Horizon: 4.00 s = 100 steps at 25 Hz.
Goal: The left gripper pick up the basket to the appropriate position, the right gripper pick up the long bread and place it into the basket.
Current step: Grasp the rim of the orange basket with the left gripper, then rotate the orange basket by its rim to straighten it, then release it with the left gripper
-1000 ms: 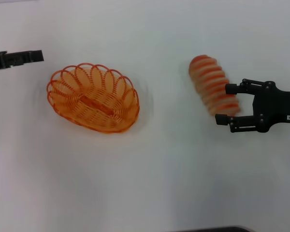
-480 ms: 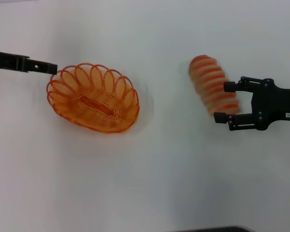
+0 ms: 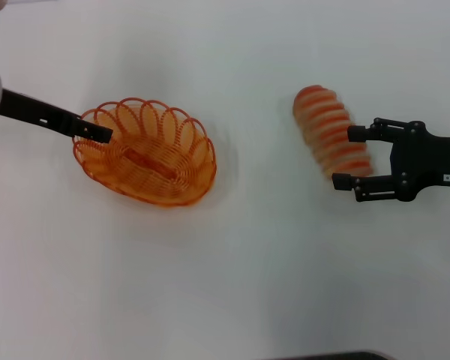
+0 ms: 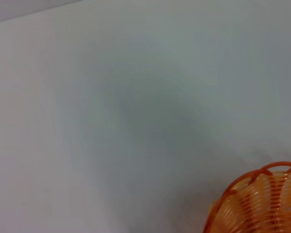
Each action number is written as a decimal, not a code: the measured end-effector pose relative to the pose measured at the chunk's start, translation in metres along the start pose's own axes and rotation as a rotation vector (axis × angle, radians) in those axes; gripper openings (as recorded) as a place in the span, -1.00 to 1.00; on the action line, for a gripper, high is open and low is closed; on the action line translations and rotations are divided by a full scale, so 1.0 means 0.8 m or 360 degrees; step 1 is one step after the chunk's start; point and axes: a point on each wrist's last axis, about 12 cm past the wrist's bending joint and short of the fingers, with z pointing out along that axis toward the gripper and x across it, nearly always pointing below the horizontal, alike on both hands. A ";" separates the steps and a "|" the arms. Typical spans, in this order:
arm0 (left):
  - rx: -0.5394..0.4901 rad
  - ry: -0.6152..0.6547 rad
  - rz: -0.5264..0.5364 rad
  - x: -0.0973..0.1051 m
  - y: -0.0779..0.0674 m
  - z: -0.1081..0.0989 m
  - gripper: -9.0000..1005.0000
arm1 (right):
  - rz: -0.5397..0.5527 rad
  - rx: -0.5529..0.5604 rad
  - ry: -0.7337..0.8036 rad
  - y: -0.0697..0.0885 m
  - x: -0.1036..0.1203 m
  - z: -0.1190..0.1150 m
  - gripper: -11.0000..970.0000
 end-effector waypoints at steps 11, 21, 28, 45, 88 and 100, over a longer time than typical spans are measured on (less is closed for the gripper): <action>-0.0064 0.0023 0.0033 0.000 -0.003 0.011 0.69 | -0.0003 0.0007 -0.0009 -0.002 -0.002 0.001 0.92; -0.0124 0.0030 0.0030 -0.001 0.000 0.014 0.24 | -0.0015 0.0010 -0.0018 -0.004 -0.006 0.002 0.92; -0.0124 0.0023 0.0012 -0.003 0.000 0.013 -0.42 | -0.0018 0.0005 -0.0022 -0.004 -0.007 0.002 0.92; 0.0036 0.0038 -0.0391 -0.006 0.002 -0.012 -0.80 | 0.0009 0.0010 -0.0030 -0.005 -0.008 0.000 0.92; 0.0131 -0.0294 -0.0845 0.041 0.004 0.021 -0.82 | 0.0038 0.0126 -0.0190 -0.014 -0.018 -0.008 0.92; 0.0114 -0.0315 -0.0903 0.050 0.007 0.029 -0.82 | 0.0033 0.0114 -0.0196 -0.016 -0.022 -0.004 0.92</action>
